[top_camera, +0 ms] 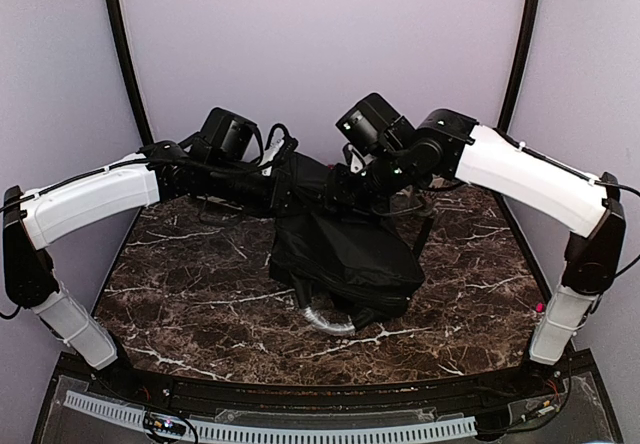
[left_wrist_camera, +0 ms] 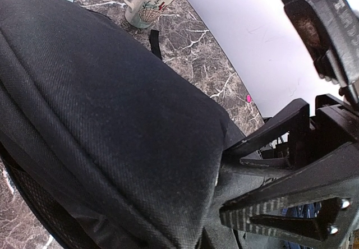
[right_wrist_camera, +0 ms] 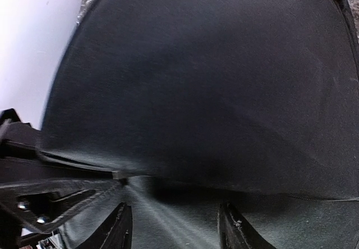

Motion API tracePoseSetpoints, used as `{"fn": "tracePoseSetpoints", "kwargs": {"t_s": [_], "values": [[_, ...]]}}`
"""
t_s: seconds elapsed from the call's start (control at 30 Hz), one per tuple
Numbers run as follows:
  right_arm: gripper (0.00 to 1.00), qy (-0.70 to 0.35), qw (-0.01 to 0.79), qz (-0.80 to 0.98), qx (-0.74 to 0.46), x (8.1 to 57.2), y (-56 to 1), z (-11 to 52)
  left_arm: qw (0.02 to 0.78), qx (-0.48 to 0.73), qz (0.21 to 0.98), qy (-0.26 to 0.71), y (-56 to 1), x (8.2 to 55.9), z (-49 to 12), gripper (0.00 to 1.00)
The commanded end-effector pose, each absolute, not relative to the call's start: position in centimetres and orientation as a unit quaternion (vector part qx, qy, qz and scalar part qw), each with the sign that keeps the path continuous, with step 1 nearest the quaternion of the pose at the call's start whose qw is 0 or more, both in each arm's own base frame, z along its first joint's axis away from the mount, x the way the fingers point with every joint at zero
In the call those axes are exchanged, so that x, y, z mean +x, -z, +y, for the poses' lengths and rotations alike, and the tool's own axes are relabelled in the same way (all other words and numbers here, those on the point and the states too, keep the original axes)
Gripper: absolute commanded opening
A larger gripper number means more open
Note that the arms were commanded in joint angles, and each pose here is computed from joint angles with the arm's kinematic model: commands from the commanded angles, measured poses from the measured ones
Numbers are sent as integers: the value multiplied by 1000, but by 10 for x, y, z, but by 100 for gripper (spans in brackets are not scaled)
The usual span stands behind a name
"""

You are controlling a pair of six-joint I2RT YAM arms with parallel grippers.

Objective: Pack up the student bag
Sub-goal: Pick up the student bag from the upper front pocket.

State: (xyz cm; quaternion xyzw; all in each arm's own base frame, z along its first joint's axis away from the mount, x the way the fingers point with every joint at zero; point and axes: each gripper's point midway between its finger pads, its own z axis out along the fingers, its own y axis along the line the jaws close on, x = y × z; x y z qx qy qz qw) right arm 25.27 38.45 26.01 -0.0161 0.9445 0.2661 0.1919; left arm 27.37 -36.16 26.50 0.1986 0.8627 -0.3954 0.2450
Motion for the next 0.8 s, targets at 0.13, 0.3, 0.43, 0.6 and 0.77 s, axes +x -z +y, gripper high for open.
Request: {"fn": "tracePoseSetpoints", "kwargs": {"t_s": [0.13,0.3,0.43,0.6,0.77], "values": [[52,-306,222,926,9,273,-290,392,353,245,772,469,-357,275,-382,0],[54,-310,221,925,11,277,-289,395,355,250,771,465,-357,273,-384,0],[53,-305,218,927,10,279,-284,397,359,252,770,462,-358,273,-384,0],[52,-283,215,935,23,283,-274,390,363,258,769,458,-359,271,-385,0],[47,-268,204,941,32,284,-263,387,365,274,771,445,-356,265,-391,0]]}}
